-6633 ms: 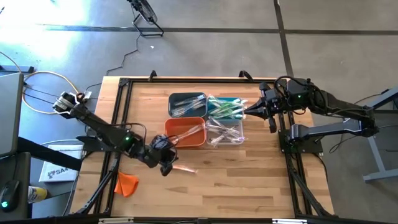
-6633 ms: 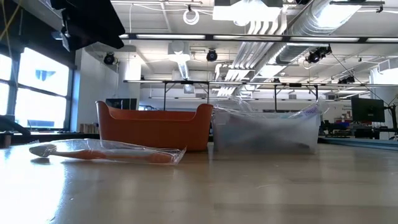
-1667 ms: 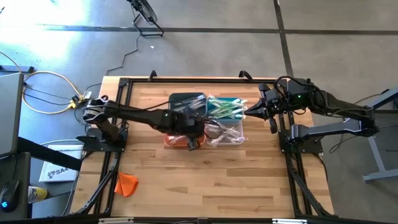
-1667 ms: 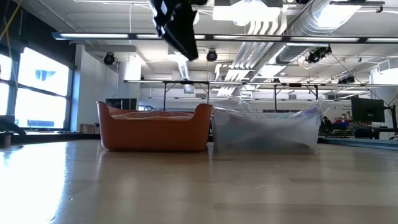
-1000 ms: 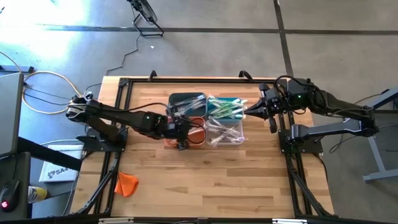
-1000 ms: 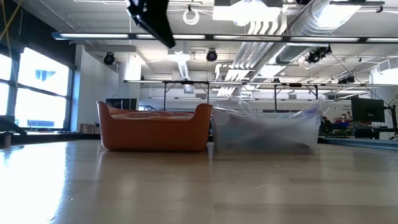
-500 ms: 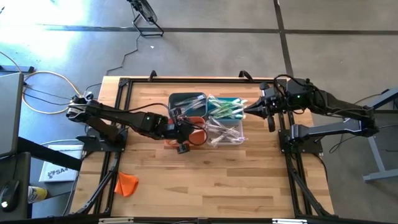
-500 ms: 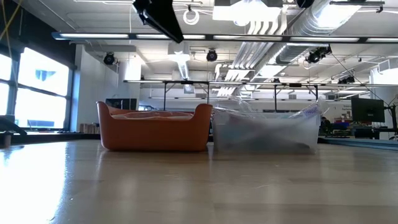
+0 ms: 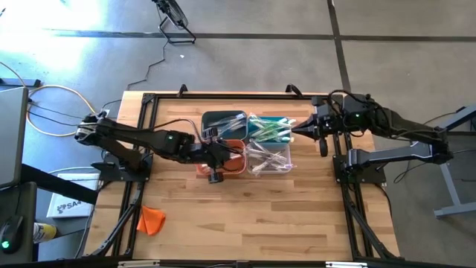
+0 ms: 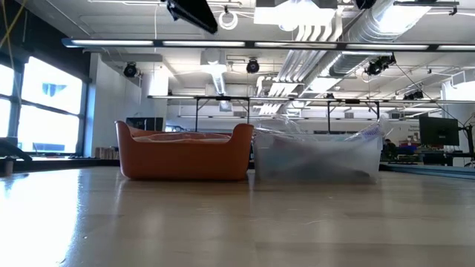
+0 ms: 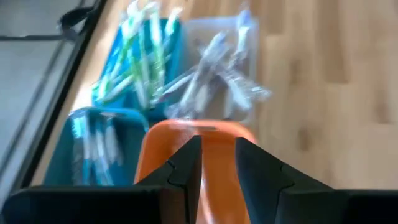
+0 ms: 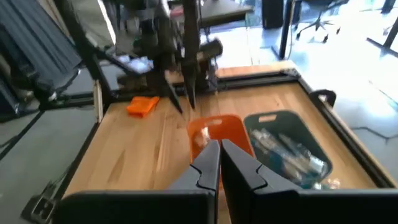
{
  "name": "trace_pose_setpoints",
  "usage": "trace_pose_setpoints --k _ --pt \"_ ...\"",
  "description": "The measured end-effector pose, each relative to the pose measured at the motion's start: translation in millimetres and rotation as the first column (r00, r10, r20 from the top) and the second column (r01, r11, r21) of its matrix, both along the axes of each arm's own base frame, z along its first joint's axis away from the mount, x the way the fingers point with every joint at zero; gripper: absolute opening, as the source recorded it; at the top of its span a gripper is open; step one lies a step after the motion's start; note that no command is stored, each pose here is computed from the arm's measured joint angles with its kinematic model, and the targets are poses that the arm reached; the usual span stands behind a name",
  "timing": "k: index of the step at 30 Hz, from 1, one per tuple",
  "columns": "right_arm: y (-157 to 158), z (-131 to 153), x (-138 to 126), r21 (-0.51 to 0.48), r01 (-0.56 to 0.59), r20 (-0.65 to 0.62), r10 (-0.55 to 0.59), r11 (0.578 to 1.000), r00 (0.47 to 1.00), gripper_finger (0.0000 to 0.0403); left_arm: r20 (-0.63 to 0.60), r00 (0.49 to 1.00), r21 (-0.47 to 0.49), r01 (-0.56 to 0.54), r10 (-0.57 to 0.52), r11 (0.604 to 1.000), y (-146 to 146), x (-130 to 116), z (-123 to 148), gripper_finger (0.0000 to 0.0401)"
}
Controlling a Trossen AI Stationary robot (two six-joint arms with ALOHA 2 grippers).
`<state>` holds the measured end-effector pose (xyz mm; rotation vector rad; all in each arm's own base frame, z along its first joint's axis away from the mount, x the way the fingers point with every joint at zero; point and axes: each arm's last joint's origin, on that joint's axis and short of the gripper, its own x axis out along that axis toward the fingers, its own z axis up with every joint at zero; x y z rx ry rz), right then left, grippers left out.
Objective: Pick & Place Toothbrushes
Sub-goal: Return to Home Position
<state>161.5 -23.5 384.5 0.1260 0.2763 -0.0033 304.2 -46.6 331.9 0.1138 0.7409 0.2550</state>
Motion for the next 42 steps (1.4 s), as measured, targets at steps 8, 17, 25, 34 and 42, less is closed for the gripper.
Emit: trace_pose_setpoints --k 8,17,25,34,42 --pt "6 11 -33 0.017 0.010 0.078 -0.011 1.000 0.997 0.0006 0.087 0.991 0.013 0.103 -0.104 0.995 8 -33 27 0.0090" --pt "12 21 -69 0.072 0.011 0.186 -0.024 0.997 0.982 0.0006 0.336 0.914 -0.082 0.268 -0.227 0.960 29 -114 0 0.0090" --pt "15 20 -86 0.107 0.014 0.183 -0.033 0.994 0.983 0.0006 0.494 0.842 -0.063 0.283 -0.217 0.957 36 -185 -27 0.0090" --pt "19 20 -106 0.100 0.009 0.227 -0.032 0.995 0.973 0.0006 0.630 0.748 -0.024 0.288 -0.209 0.957 41 -231 -53 0.0090" --pt "24 15 -133 0.134 0.009 0.243 -0.041 0.991 0.969 0.0006 0.683 0.696 0.028 0.278 -0.221 0.960 44 -249 -68 0.0090"
